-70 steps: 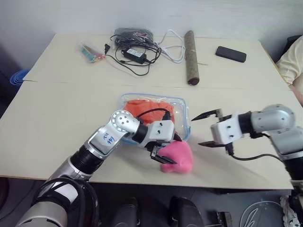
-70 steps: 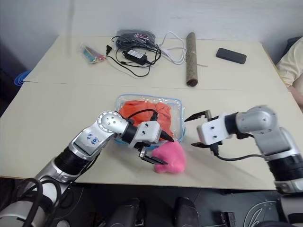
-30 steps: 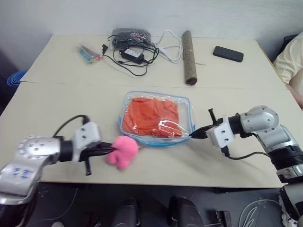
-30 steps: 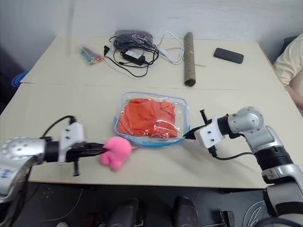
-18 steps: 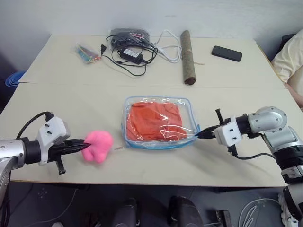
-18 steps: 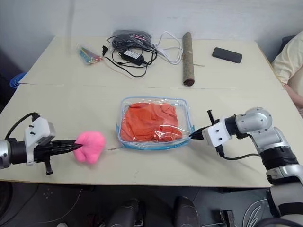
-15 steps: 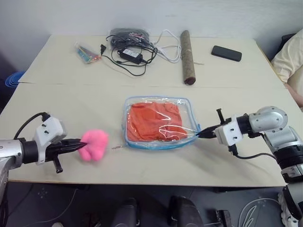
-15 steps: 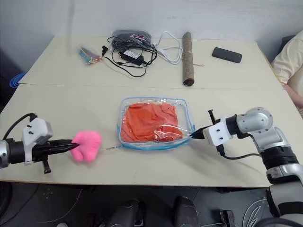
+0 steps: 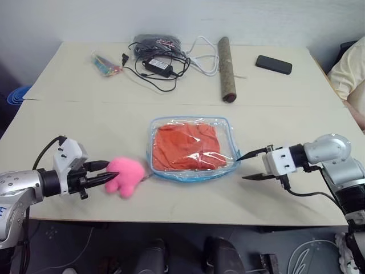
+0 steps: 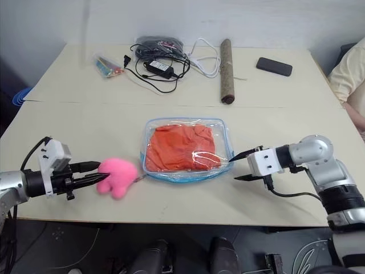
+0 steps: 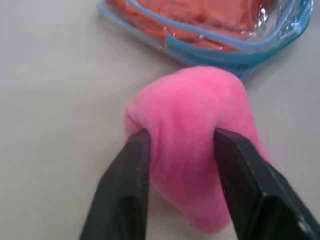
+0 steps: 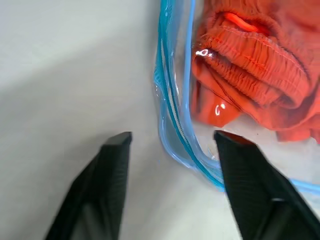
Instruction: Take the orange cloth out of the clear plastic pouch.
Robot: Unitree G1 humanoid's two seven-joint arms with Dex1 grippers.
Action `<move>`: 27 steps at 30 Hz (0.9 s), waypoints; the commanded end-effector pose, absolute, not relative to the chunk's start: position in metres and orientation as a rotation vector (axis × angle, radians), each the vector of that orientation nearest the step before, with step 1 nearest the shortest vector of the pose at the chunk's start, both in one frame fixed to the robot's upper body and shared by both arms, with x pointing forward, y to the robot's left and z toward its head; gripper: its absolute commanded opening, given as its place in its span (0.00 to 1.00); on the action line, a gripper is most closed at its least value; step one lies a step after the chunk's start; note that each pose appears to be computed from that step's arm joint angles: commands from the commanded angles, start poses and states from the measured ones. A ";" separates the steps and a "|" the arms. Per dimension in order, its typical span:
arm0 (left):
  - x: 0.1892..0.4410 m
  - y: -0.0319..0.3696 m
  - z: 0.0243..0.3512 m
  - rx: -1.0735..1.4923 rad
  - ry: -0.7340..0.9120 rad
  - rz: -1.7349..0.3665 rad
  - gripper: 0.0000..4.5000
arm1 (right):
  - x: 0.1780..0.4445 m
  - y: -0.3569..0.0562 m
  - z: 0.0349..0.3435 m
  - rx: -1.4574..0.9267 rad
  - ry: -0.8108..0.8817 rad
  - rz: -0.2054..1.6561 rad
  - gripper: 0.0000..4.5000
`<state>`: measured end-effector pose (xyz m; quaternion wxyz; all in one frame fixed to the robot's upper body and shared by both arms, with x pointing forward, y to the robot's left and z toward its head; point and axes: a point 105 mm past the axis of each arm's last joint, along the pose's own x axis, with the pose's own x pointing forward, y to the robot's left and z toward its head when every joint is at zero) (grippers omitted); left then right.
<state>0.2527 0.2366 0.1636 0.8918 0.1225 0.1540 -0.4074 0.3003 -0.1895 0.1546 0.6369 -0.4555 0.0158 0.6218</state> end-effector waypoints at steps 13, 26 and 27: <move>0.262 0.147 0.216 0.850 0.171 -1.148 1.00 | 0.254 -0.184 0.188 -0.348 0.223 1.247 1.00; 0.289 0.090 0.161 1.021 0.069 -1.331 1.00 | 0.238 -0.163 0.191 -0.213 0.171 1.155 1.00; 0.291 0.087 0.159 1.025 0.062 -1.333 1.00 | 0.238 -0.164 0.190 -0.219 0.172 1.147 1.00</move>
